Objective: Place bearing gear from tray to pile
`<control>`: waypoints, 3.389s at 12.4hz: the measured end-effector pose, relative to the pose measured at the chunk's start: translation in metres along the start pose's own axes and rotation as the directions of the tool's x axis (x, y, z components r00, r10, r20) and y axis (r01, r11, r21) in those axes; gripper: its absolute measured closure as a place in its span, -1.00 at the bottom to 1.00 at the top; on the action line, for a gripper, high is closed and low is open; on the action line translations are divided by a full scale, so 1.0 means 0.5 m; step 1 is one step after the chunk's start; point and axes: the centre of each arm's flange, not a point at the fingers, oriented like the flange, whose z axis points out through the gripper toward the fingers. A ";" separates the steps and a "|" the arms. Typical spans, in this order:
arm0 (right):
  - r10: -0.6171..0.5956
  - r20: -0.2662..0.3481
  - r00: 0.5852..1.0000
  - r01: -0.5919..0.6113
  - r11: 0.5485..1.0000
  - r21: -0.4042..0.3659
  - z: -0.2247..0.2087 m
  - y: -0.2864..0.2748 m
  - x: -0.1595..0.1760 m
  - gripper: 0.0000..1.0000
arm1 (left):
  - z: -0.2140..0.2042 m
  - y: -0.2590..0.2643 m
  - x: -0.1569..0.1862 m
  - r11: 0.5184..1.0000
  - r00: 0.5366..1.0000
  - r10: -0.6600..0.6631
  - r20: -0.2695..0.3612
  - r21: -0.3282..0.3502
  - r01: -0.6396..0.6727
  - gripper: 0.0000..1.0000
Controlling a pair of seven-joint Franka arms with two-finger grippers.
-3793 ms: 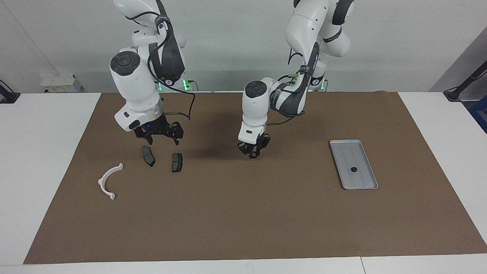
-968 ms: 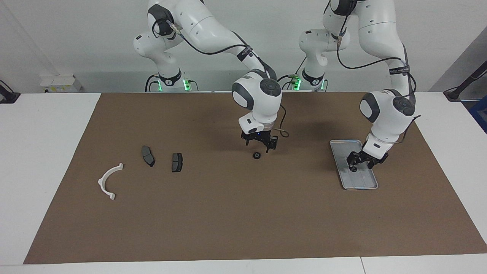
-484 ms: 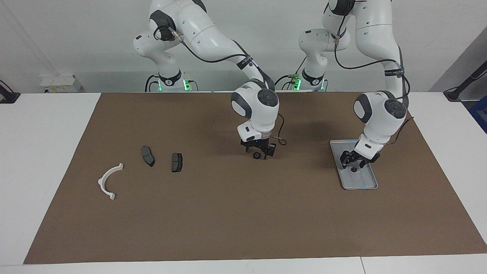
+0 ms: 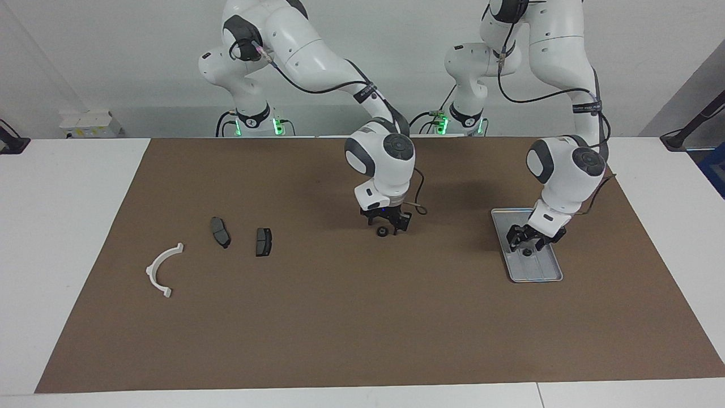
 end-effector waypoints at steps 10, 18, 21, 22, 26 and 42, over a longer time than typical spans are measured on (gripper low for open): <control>0.014 -0.005 1.000 -0.014 1.000 0.014 -0.009 0.004 0.019 0.30 | 0.001 -0.003 0.005 1.000 1.000 -0.002 -0.018 0.002 0.002 0.45; -0.073 0.004 0.997 0.073 0.997 -0.035 -0.136 0.090 0.225 0.30 | -0.236 -0.001 0.108 1.000 0.994 0.004 0.110 -0.025 -0.001 0.52; -0.310 0.026 0.950 0.311 0.950 -0.038 -0.200 0.307 0.475 0.30 | -0.342 0.145 0.112 0.995 0.990 -0.101 0.099 0.001 0.102 0.52; -0.389 0.032 0.921 0.390 0.920 -0.034 -0.200 0.382 0.542 0.30 | -0.339 0.280 0.096 0.988 0.985 -0.152 0.083 0.036 0.149 0.52; -0.550 0.022 0.835 0.550 0.835 -0.018 -0.169 0.582 0.689 0.30 | -0.303 0.696 -0.048 0.964 0.964 -0.263 0.034 0.044 0.261 0.52; -0.578 -0.023 0.816 0.578 0.816 -0.009 -0.002 0.649 0.716 0.20 | 0.017 0.799 -0.139 0.960 0.961 -0.278 0.006 0.019 0.278 0.50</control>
